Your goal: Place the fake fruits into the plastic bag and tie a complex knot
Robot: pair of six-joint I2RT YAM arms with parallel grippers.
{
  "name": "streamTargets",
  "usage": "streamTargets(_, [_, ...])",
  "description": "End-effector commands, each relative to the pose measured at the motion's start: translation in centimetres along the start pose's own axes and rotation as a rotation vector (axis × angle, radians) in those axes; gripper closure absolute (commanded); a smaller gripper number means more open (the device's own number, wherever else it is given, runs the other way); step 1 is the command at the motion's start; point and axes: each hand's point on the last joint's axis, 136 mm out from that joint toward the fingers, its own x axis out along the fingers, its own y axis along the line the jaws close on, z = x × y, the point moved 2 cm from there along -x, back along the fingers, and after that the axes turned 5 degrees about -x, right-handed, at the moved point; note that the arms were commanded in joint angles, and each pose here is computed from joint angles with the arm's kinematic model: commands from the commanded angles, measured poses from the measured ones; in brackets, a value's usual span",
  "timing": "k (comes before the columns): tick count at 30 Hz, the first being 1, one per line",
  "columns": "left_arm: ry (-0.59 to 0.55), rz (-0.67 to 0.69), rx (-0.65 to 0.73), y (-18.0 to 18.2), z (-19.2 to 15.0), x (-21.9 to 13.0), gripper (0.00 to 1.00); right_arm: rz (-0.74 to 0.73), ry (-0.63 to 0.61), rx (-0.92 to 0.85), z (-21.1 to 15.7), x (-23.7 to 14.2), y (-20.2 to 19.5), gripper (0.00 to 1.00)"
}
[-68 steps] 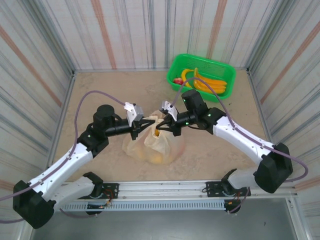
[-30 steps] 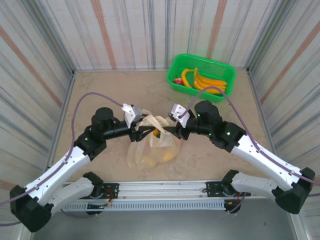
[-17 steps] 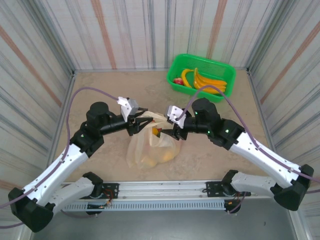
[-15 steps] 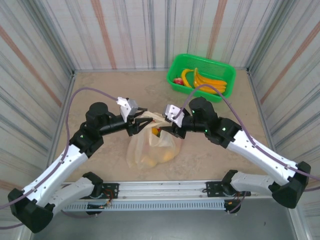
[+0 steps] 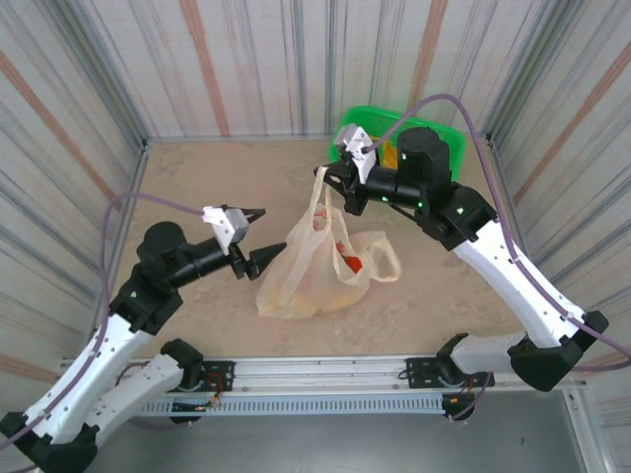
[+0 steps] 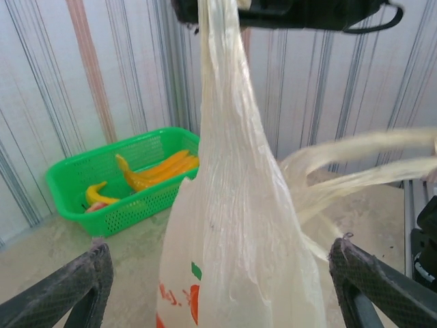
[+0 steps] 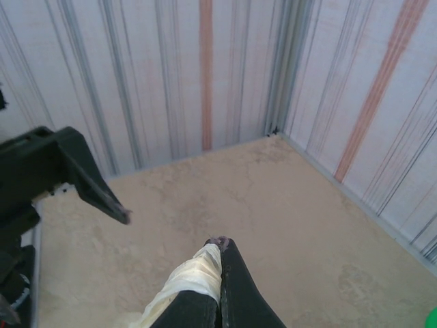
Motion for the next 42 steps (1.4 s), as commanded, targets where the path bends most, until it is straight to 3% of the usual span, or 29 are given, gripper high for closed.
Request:
streamTargets(1, [0.046,-0.001,0.021,0.9,-0.8,1.8,0.15,0.07,0.041,0.042,-0.8,0.7,2.0,1.0])
streamTargets(5, [-0.015,-0.072,0.014,0.7,1.2,3.5,0.13,0.138,0.032,-0.087,-1.1,1.5,4.2,0.96])
streamTargets(8, [-0.019,-0.2,-0.012,-0.5,2.3,4.7,0.13,0.103,0.069,-0.118,-1.2,2.7,4.3,0.96])
streamTargets(14, [-0.039,-0.123,0.059,-0.4,2.1,5.8,0.11,0.036,0.184,0.074,-1.1,4.9,3.2,1.0])
streamTargets(18, [0.041,-0.132,0.091,-0.4,0.0,7.2,0.16,0.002,0.234,0.15,-1.9,5.3,3.6,1.0])
streamTargets(22, [0.035,-0.077,0.14,-0.2,-0.7,8.2,0.12,-0.002,0.311,0.313,-1.6,5.2,3.5,1.0])
streamTargets(25, [0.02,-0.087,0.142,-0.8,-0.4,8.5,0.13,-0.043,0.355,0.324,-1.7,5.0,3.8,1.0])
streamTargets(27, [0.005,-0.08,0.128,-0.9,-0.3,8.1,0.18,-0.084,0.357,0.314,-1.5,4.6,3.6,1.0])
streamTargets(29, [-0.005,-0.04,0.128,-0.4,-0.6,7.7,0.32,-0.107,0.361,0.326,-1.5,4.1,3.4,1.0])
streamTargets(31, [0.015,-0.048,0.138,-0.5,-1.3,7.5,0.58,-0.127,0.372,0.334,-1.5,3.7,3.1,1.0])
streamTargets(33, [0.056,-0.058,0.13,-0.4,-1.7,7.5,0.9,-0.136,0.385,0.34,-1.6,3.3,3.1,1.0])
streamTargets(34, [0.074,-0.072,0.121,-0.5,-1.9,7.3,1.0,-0.145,0.386,0.338,-1.6,3.0,3.0,1.0])
streamTargets(39, [0.09,-0.051,0.15,-0.2,-2.6,5.4,1.0,-0.184,0.411,0.366,-2.1,1.3,1.7,1.0])
streamTargets(42, [0.115,0.016,0.179,1.3,-3.1,4.6,1.0,-0.123,0.412,0.433,-2.0,0.5,1.9,1.0])
